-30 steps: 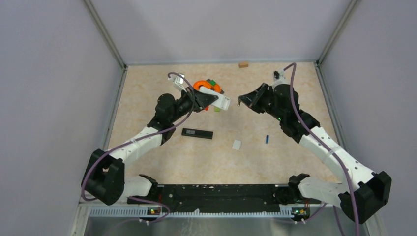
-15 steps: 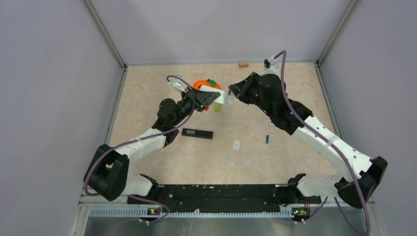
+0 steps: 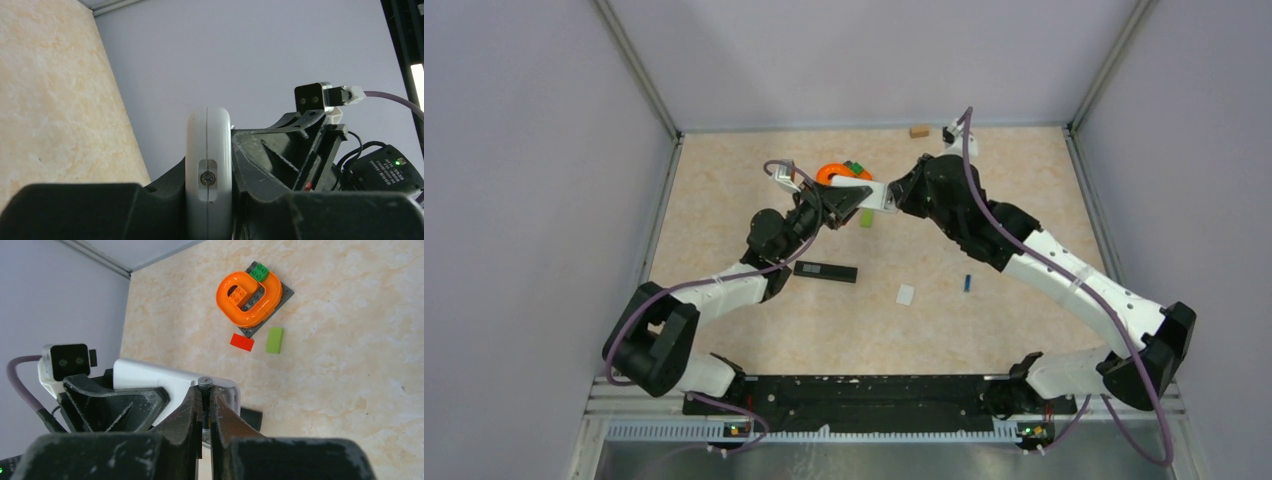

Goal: Load the batteries into the remote control
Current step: Load the battery into the remote control.

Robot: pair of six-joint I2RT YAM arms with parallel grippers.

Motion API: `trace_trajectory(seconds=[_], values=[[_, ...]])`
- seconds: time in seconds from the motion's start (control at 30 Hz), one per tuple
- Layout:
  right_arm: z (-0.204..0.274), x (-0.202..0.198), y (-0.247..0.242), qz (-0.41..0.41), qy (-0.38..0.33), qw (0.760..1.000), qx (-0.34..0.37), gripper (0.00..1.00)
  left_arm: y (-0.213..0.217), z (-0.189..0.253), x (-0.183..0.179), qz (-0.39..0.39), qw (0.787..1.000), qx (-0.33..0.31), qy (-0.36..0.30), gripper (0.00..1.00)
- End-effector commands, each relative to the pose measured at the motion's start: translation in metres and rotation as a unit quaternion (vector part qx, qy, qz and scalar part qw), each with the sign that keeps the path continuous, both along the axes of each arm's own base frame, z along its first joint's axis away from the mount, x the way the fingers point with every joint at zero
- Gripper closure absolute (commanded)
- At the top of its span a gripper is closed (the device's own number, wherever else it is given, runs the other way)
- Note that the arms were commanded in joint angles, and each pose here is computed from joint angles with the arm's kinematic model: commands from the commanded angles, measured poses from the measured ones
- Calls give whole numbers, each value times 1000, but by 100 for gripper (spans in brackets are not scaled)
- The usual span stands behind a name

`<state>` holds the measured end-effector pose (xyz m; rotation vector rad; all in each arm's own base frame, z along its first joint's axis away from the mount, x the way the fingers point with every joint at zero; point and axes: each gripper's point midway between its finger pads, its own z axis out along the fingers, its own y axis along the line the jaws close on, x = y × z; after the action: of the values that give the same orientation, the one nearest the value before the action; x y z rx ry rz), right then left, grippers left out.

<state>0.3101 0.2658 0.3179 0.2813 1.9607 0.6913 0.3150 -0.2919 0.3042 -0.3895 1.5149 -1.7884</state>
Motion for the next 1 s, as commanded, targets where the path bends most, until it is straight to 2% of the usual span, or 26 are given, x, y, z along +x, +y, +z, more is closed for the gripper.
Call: trace_trajectory(seconds=[0.0, 0.13, 0.4, 0.57, 0.97], values=[[15, 0, 4, -7, -26, 999, -21, 99, 7, 36, -8, 0, 998, -58, -41, 100], [10, -2, 5, -20, -33, 999, -38, 99, 10, 43, -10, 1, 996, -80, -40, 100], [5, -6, 16, 0, -25, 999, -21, 97, 13, 47, -12, -2, 993, -110, -46, 100], [0, -9, 19, 9, -20, 1000, -16, 88, 12, 49, -15, -4, 991, -121, -50, 100], [4, -9, 0, -30, -10, 999, -32, 72, 18, 47, -13, 13, 990, -136, -42, 100]])
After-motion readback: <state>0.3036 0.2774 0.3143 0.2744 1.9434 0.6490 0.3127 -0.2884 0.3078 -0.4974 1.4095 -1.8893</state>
